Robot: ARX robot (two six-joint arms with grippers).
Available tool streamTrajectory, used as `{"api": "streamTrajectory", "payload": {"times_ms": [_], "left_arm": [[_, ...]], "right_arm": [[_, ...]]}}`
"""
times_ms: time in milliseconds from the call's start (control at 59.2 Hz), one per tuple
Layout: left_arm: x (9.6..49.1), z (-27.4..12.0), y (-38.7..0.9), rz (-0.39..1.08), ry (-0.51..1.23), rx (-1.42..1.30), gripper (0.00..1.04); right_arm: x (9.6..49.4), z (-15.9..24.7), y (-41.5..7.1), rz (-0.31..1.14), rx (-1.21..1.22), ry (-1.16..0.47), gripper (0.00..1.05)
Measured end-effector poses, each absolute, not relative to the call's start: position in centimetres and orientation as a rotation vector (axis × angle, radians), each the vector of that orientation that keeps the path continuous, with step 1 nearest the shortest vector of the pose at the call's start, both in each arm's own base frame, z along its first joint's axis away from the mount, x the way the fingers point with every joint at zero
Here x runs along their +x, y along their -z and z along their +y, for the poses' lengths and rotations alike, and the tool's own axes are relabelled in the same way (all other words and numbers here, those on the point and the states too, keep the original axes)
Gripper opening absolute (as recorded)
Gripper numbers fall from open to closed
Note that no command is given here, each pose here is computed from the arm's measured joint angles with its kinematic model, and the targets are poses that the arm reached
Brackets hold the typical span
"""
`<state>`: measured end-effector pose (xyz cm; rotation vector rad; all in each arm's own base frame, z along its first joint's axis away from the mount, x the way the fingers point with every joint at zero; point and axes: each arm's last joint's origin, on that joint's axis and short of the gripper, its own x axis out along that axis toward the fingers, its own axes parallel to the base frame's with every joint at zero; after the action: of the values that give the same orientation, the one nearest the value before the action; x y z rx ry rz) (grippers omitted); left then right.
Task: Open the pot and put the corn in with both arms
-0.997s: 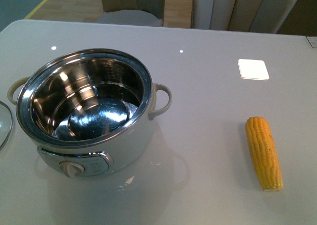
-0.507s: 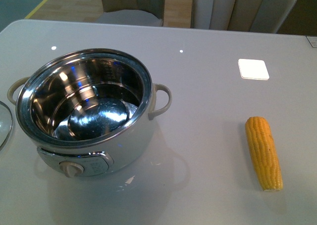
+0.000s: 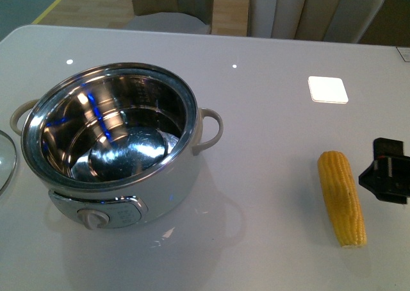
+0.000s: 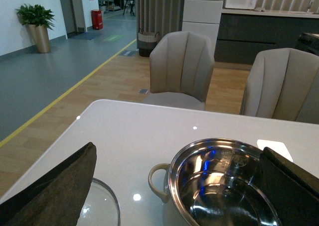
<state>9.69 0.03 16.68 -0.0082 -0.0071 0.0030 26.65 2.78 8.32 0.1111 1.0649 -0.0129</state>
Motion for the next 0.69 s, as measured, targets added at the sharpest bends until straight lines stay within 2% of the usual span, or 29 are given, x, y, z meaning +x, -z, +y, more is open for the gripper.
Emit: {"api": "streamTrajectory", "payload": {"times_ms": [507, 575, 693], "left_arm": [[9.7, 0.0, -16.7, -0.007, -0.003, -0.008, 0.98], [9.7, 0.0, -16.7, -0.007, -0.003, -0.008, 0.98], [9.7, 0.0, -16.7, -0.007, -0.003, -0.008, 0.98]], "right_arm": [[30.0, 4.8, -1.3, 1.186, 0.03, 0.012, 0.95], [30.3, 5.0, -0.4, 1.203, 0.015, 0.019, 0.87], [31.0, 5.1, 0.7, 1.219, -0.012, 0.021, 0.62]]}}
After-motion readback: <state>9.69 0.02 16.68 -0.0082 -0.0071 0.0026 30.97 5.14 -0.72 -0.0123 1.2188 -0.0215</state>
